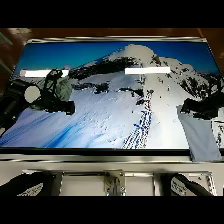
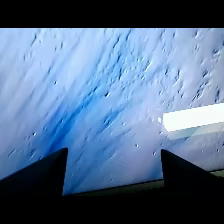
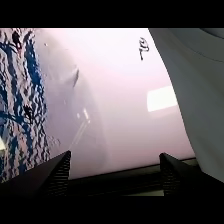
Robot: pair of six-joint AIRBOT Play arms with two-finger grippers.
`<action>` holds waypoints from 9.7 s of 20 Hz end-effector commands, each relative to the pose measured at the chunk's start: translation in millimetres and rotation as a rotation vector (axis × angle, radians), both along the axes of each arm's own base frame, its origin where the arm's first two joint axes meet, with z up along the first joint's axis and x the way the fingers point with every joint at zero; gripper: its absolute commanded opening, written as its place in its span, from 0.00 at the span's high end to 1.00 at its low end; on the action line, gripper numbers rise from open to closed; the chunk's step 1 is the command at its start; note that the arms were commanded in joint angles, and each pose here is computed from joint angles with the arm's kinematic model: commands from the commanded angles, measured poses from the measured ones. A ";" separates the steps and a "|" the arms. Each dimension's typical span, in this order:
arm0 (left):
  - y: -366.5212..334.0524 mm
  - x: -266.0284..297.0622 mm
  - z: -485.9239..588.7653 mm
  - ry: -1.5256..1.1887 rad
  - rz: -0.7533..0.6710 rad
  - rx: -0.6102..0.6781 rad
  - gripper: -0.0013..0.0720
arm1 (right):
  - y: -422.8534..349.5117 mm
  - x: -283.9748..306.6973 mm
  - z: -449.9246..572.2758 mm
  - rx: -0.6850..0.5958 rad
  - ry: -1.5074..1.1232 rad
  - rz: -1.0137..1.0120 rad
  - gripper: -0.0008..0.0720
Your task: Fold the shirts.
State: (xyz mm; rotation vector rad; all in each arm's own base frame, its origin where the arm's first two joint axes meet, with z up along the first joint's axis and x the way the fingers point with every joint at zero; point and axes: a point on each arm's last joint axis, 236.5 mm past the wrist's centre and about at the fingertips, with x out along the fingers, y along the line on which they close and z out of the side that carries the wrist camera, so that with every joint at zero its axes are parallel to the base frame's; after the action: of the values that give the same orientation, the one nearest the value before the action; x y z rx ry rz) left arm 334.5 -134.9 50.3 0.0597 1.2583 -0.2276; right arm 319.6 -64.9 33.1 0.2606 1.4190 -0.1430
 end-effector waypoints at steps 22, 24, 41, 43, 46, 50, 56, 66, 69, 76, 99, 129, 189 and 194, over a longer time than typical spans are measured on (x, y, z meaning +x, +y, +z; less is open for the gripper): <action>217.4 193.9 -123.6 0.015 0.539 0.053 0.02 | 19.8 43.6 13.0 0.090 -0.190 -0.009 0.06; 220.0 189.7 -147.7 0.060 0.544 0.059 0.02 | 20.5 42.7 12.8 0.093 -0.186 -0.009 0.06; 26.7 107.8 249.1 -0.664 0.056 -0.103 0.92 | 57.5 16.4 44.8 0.193 -0.202 0.130 0.06; -22.4 68.9 274.5 -0.690 -0.028 -0.194 0.92 | 59.2 9.5 72.7 0.157 -0.290 0.160 0.06; -102.9 28.4 255.6 -0.604 -0.170 -0.284 0.92 | 63.0 -6.8 112.7 0.103 -0.412 0.197 0.06; -196.9 -3.1 164.7 -0.430 -0.261 -0.342 0.92 | 62.1 -31.8 132.4 0.048 -0.444 0.216 0.06; -214.3 -15.9 -15.8 -0.114 -0.184 -0.203 0.61 | 73.4 -53.4 65.8 0.140 -0.273 0.194 0.06; -86.5 8.7 -38.3 0.168 -0.053 -0.192 0.07 | 118.8 -59.1 -42.9 0.455 0.004 0.188 0.06; -85.2 -12.8 -84.5 0.281 0.034 -0.303 0.07 | 129.9 -66.5 -67.3 0.553 0.130 0.195 0.06; -118.2 6.4 -143.6 0.296 0.241 -0.505 0.08 | 161.7 -73.2 -96.3 0.613 0.254 0.247 0.06; -80.0 35.9 -14.8 -0.117 0.000 -0.413 0.92 | 261.5 -54.0 -61.0 0.539 0.069 0.568 0.91; -29.1 -123.4 -20.7 -0.025 0.205 -0.600 0.92 | 142.6 146.8 219.8 0.143 -0.941 0.281 0.91; 32.8 -87.0 -104.0 0.182 0.427 -0.595 0.92 | 169.2 -78.8 -152.3 0.476 0.234 0.057 0.14; 34.5 -75.9 -77.3 0.081 0.397 -0.599 0.92 | 176.7 -77.4 -153.9 0.463 0.230 0.055 0.54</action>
State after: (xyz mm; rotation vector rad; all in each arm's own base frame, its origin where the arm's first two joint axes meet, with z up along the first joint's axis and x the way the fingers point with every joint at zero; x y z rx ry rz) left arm 253.4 -100.7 -41.6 -0.7356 1.2591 -0.2366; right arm 238.6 108.2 -118.9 0.6005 1.6900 0.2295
